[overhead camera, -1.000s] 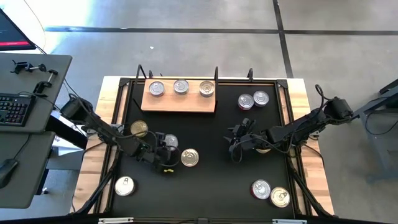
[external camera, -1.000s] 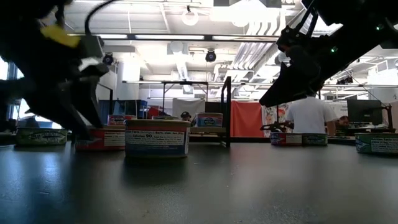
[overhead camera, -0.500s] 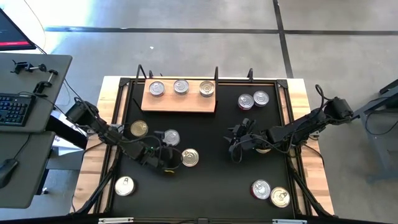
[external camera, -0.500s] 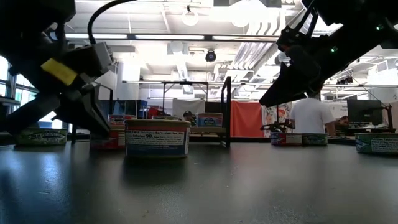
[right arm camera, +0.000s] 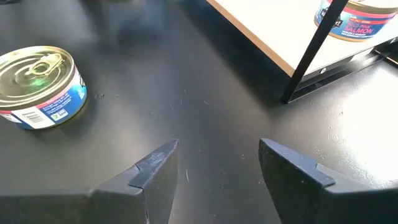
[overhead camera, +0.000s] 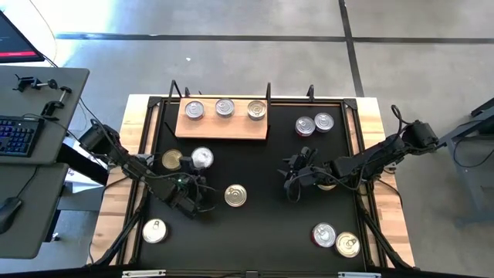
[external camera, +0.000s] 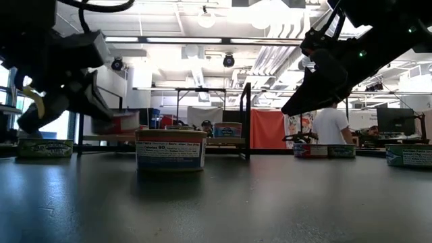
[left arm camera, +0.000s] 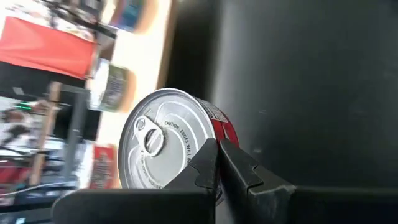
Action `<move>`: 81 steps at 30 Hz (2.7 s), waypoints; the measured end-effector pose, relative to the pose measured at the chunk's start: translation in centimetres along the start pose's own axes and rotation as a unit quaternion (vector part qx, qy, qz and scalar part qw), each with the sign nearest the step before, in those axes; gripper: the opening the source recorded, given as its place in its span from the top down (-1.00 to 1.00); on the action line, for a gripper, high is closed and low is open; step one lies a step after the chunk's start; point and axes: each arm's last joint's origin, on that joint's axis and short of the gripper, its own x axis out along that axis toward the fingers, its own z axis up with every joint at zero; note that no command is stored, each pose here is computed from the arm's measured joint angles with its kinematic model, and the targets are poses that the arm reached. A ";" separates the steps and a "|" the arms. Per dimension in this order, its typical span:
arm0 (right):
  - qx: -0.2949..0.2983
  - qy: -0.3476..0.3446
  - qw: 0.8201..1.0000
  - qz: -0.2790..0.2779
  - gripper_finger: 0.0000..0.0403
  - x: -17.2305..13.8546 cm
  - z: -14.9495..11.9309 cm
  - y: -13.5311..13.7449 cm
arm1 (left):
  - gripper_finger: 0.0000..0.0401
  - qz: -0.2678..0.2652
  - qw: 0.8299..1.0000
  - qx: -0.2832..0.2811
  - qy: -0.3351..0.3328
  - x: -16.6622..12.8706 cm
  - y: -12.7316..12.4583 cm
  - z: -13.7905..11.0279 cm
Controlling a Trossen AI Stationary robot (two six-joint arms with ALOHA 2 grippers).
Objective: Stack canned seafood by type on shelf
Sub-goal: Put the red tuna can on the shelf aligned with the red tuna can, then put the green tuna can on the shelf aligned with the green tuna can
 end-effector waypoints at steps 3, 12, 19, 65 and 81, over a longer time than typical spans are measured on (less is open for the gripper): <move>0.000 0.000 1.000 0.000 -0.06 0.0 0.0 0.0 | 1.00 0.033 0.999 0.004 0.006 0.6 0.6 0.0; 0.000 0.000 1.000 0.000 -0.06 0.0 0.0 0.0 | 1.00 0.078 0.991 -0.044 0.095 4.1 4.6 -0.5; 0.000 0.000 1.000 0.000 -0.06 0.0 0.0 0.0 | 1.00 -0.011 0.984 -0.132 0.117 6.1 9.4 -1.5; 0.047 -0.043 0.998 0.009 -0.06 -0.2 0.8 0.5 | 0.38 -0.154 0.940 -0.302 -0.028 3.3 14.2 -2.7; -0.024 -0.102 0.992 0.074 -0.06 -1.6 1.4 2.7 | 0.57 -0.254 0.908 -0.236 -0.236 -1.0 5.8 -0.7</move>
